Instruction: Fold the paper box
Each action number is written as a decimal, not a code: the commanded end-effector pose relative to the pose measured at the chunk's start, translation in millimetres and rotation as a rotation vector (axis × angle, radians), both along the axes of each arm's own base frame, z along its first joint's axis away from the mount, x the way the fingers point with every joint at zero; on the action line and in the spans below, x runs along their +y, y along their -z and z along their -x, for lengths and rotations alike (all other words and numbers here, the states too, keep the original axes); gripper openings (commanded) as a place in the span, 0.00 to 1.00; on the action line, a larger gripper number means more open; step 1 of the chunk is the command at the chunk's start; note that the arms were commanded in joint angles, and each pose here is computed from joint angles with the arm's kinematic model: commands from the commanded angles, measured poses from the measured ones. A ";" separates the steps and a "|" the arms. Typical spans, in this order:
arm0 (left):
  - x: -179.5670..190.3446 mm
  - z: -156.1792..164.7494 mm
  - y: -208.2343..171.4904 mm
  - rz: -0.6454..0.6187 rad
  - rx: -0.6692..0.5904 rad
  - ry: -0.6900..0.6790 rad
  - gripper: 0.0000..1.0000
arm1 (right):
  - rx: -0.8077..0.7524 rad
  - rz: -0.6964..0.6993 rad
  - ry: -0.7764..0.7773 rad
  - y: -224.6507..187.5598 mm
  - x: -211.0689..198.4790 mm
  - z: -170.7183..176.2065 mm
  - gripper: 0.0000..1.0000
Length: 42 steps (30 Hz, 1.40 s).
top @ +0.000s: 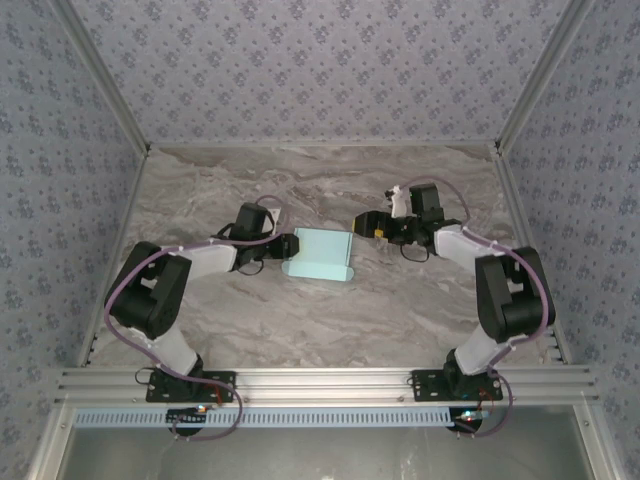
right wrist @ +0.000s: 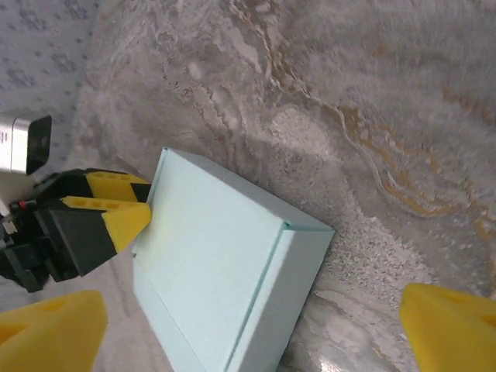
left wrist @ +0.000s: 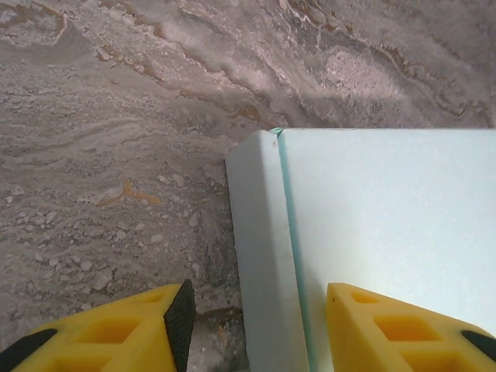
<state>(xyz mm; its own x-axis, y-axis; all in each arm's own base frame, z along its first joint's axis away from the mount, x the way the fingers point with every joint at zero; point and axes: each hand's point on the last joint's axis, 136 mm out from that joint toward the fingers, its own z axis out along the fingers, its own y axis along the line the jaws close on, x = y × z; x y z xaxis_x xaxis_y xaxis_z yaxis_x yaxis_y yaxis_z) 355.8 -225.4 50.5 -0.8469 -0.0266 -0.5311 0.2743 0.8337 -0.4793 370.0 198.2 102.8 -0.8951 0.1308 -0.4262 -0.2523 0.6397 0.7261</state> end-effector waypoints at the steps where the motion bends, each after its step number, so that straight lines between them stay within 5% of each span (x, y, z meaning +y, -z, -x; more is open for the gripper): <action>1: 10.8 26.1 41.0 -0.008 0.162 0.001 0.47 | 0.217 -0.187 -0.028 18.6 17.8 19.2 1.00; 12: 33.2 27.8 57.7 0.107 0.225 -0.105 0.35 | 0.326 -0.228 -0.018 41.6 49.1 21.5 0.98; 22: 29.7 24.4 49.5 0.154 0.222 -0.093 0.35 | 0.327 -0.223 -0.051 34.8 79.9 25.2 0.95; 25: 29.2 23.1 47.5 0.155 0.217 -0.092 0.37 | 0.335 -0.239 -0.031 32.3 88.5 21.2 0.86; 31: 28.0 18.4 29.9 0.169 0.169 -0.086 0.49 | 0.416 -0.258 0.035 29.7 83.8 17.5 0.52; 36: 18.9 9.7 -42.7 0.245 -0.130 0.006 0.70 | 0.545 -0.288 0.060 24.4 81.5 25.4 0.48; 39: 4.3 24.9 -100.1 0.224 -0.464 0.172 0.81 | 0.647 -0.263 0.070 24.3 77.1 35.0 0.46; 41: -25.3 71.0 -132.0 0.144 -0.801 0.424 0.99 | 0.699 -0.272 0.083 22.7 74.5 38.9 0.49; 42: -35.2 87.8 -134.5 0.047 -0.929 0.502 0.99 | 0.725 -0.275 0.092 22.4 72.6 39.8 0.51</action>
